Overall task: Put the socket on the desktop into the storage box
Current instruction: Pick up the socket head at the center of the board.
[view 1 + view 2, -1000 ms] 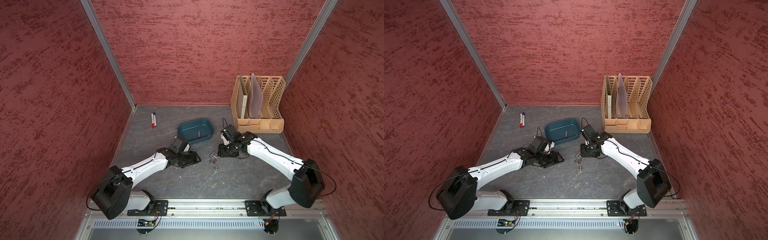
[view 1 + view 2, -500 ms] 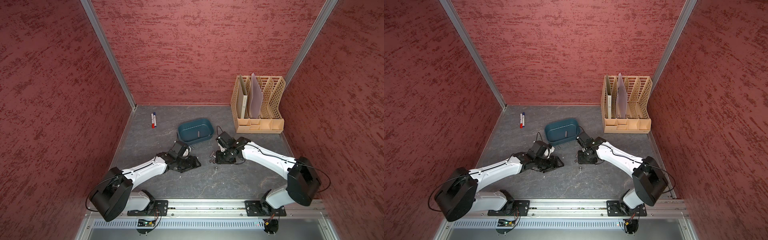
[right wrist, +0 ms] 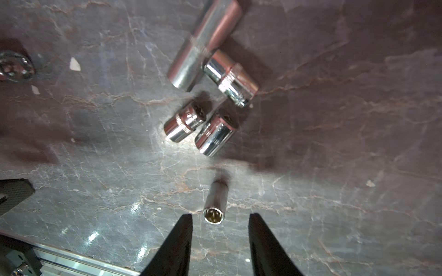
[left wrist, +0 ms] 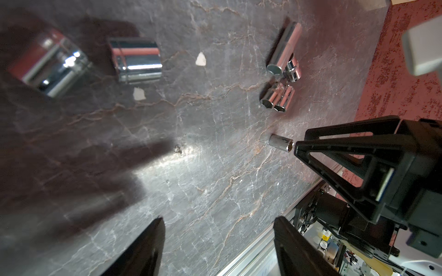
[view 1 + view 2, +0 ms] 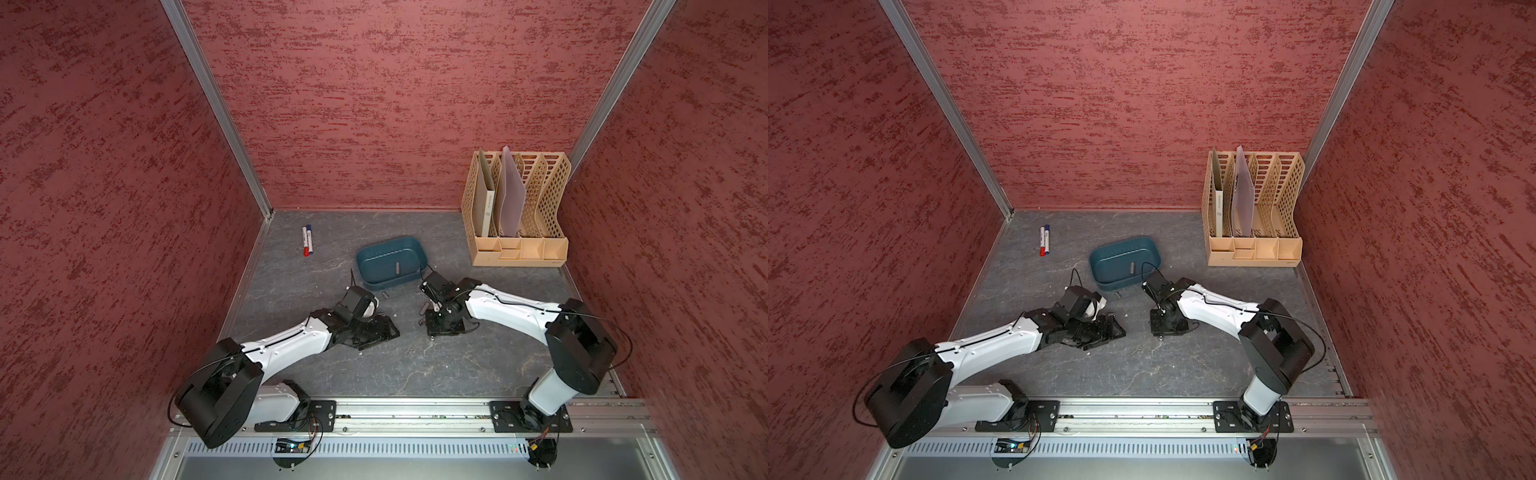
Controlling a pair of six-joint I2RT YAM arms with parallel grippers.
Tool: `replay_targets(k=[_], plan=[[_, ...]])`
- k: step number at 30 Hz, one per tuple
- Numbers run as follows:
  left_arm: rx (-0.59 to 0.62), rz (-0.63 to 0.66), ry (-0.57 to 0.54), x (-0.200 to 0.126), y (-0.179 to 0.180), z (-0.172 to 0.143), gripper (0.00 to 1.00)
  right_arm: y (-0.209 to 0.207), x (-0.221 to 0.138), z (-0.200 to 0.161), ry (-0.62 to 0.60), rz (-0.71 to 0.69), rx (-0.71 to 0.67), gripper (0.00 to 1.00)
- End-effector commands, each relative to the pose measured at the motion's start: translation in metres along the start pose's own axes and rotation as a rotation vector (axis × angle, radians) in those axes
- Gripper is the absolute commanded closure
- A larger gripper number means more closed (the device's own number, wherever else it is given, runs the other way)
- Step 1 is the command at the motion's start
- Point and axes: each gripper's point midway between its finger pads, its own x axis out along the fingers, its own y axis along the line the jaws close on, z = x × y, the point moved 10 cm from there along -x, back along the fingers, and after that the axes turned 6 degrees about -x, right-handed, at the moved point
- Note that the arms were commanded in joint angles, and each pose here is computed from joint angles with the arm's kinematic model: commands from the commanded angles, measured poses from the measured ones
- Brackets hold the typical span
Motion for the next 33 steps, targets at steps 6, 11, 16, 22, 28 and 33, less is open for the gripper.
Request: replay_targets(k=[6,11,16,22,28,33], plan=[[0.005,-0.019,-0.024,-0.003,-0.002,0.000,0.25,0.006,0.009,0.002,-0.003,-0.012,0.004,0.59],[0.000,-0.017,-0.025,-0.003,-0.001,-0.001,0.25,0.007,0.015,0.002,0.009,-0.010,0.006,0.62],[-0.003,-0.016,-0.029,-0.003,0.001,-0.002,0.25,0.008,0.019,0.002,0.013,-0.011,0.006,0.65],[-0.008,-0.013,-0.032,-0.003,0.003,-0.003,0.25,0.007,0.023,0.002,0.020,-0.016,0.007,0.69],[-0.008,-0.015,-0.036,-0.004,0.003,-0.003,0.25,0.006,0.025,0.000,0.028,-0.019,0.006,0.72],[-0.012,-0.013,-0.039,-0.004,0.004,-0.003,0.25,0.006,0.023,-0.001,0.024,-0.018,0.006,0.79]])
